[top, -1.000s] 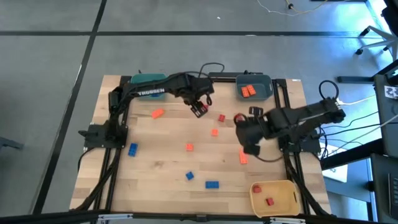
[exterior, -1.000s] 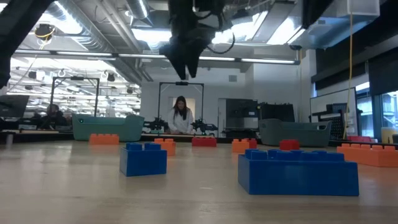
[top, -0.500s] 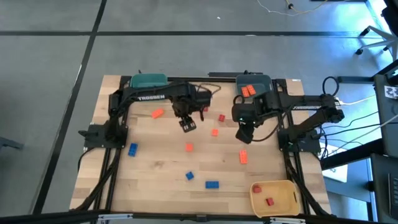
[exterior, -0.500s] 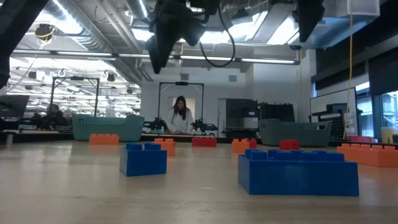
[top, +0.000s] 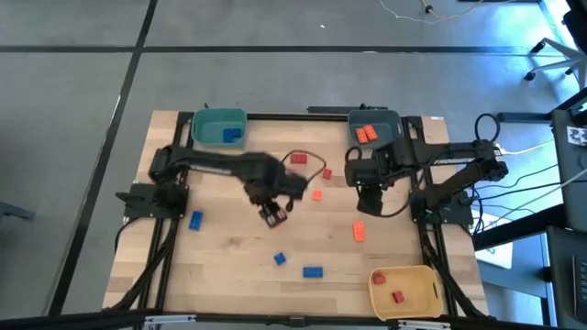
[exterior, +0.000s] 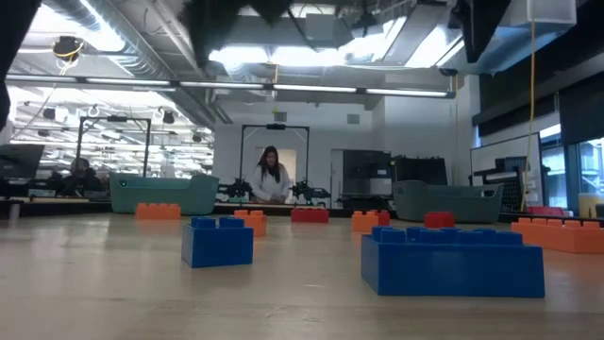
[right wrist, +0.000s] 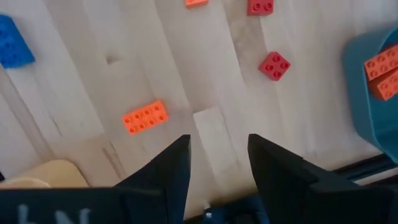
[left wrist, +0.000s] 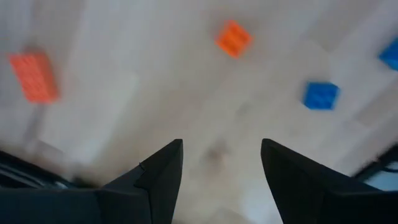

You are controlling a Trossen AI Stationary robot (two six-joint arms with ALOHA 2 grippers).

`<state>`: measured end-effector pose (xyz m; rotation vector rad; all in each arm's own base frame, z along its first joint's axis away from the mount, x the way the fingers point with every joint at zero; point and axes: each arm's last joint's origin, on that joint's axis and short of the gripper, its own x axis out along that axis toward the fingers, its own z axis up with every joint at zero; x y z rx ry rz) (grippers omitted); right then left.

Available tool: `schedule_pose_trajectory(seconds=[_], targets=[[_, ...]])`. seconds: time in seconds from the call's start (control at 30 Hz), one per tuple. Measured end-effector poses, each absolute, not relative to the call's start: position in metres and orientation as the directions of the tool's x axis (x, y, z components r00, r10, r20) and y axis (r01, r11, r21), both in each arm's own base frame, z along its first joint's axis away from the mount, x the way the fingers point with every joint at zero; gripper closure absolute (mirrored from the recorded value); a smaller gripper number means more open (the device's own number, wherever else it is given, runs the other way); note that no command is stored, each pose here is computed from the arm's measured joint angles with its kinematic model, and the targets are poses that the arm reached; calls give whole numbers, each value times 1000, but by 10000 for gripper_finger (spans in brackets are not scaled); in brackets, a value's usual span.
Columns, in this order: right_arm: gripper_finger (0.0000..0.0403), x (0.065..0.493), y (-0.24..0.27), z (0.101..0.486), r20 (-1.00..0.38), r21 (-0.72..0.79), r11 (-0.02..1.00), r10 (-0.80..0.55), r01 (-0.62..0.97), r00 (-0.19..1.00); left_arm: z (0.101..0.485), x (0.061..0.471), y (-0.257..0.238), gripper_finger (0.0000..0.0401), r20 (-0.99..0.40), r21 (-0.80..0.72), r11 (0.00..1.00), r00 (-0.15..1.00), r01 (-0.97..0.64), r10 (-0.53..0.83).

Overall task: Sort & place blocks by color
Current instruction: Put the blue game piece into the green bin

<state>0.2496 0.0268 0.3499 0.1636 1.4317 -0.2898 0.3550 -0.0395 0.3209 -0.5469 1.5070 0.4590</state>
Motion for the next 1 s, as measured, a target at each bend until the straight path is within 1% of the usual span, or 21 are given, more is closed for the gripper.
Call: schedule_pose_trajectory(seconds=[0.07, 0.13, 0.2, 0.27, 0.33, 0.37, 0.47, 0.73, 0.83, 1.0], targets=[[240, 249, 29, 351, -989, -65, 964, -97, 259, 116, 327, 348, -63, 191, -998, -64, 776, 39, -628, -51], [240, 247, 29, 352, -988, -65, 969, -96, 239, 123, 328, 347, -86, 191, -994, -103, 746, 83, -658, -65], [240, 244, 29, 355, -987, -61, 970, -95, 236, 133, 330, 351, -108, 191, -979, -196, 726, 180, -660, -101], [240, 240, 28, 358, -984, -56, 970, -93, 235, 149, 332, 356, -128, 191, -949, -293, 728, 278, -620, -145], [240, 235, 27, 363, -981, -48, 971, -90, 235, 170, 330, 361, -144, 191, -926, -345, 731, 342, -588, -161], [240, 232, 27, 365, -980, -44, 971, -89, 237, 181, 328, 362, -151, 191, -924, -340, 738, 354, -583, -146], [240, 221, 26, 374, -973, -19, 970, -74, 241, 220, 320, 359, -167, 191, -931, -283, 753, 359, -594, -67], [240, 199, 23, 391, -944, 38, 963, -53, 266, 326, 300, 357, -202, 191, -923, -223, 796, 384, -564, 13], [240, 195, 23, 395, -935, 59, 956, -48, 289, 351, 283, 360, -205, 191, -943, -145, 821, 329, -552, 54], [240, 193, 23, 397, -928, 77, 949, -45, 306, 370, 254, 377, -201, 191, -968, -104, 836, 248, -538, 39]])
